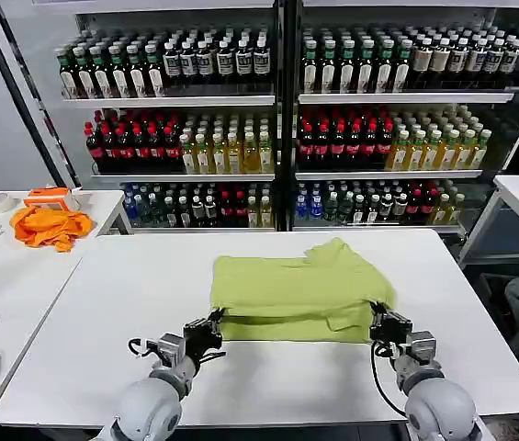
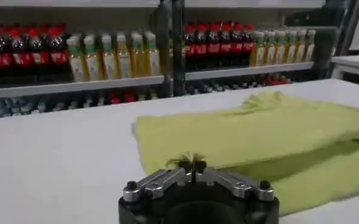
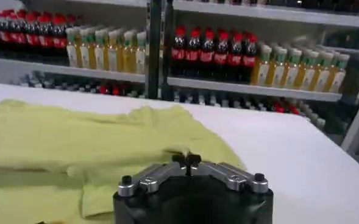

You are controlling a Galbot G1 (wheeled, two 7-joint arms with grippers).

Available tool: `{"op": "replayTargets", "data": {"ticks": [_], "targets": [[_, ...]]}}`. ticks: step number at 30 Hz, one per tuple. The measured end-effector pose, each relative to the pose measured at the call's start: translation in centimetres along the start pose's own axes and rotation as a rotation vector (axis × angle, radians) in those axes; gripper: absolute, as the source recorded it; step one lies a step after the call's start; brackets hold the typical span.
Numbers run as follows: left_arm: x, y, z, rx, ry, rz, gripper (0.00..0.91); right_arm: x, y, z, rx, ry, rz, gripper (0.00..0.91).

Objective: Fold and organize the clothes.

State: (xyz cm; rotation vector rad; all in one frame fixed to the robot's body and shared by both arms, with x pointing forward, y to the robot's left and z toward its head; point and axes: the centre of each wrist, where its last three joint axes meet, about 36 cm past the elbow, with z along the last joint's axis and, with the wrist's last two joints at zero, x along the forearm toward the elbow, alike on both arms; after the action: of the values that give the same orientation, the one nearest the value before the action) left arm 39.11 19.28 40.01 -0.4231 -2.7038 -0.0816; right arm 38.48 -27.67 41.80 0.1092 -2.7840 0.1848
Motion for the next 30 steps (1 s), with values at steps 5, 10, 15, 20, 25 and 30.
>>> {"op": "replayTargets", "data": {"ticks": [5,10,15,20,25,30], "targets": [[-0.2,0.1,0.1,-0.008,0.003,-0.01,0.907,0.3,-0.1,0.2,0.014,-0.002,0.009,0.907],[0.4,-0.1,0.6,0.001,0.01,-0.021,0.907,1.1,-0.2,0.4,0.014,-0.002,0.024,0.907],[1.0,-0.4,1.3,0.017,0.025,-0.028,0.907,2.0,-0.7,1.0,0.005,0.023,0.048,0.907],[1.1,-0.8,1.8,0.025,0.037,-0.035,0.655,2.4,-1.2,1.6,-0.01,0.059,0.065,0.907],[1.0,-1.0,2.3,0.028,0.05,-0.041,0.02,2.2,-1.5,2.4,-0.033,0.106,0.071,0.766],[1.0,-1.0,2.9,0.031,0.057,-0.046,0.02,1.7,-1.6,3.1,-0.059,0.146,0.069,0.0]]}}
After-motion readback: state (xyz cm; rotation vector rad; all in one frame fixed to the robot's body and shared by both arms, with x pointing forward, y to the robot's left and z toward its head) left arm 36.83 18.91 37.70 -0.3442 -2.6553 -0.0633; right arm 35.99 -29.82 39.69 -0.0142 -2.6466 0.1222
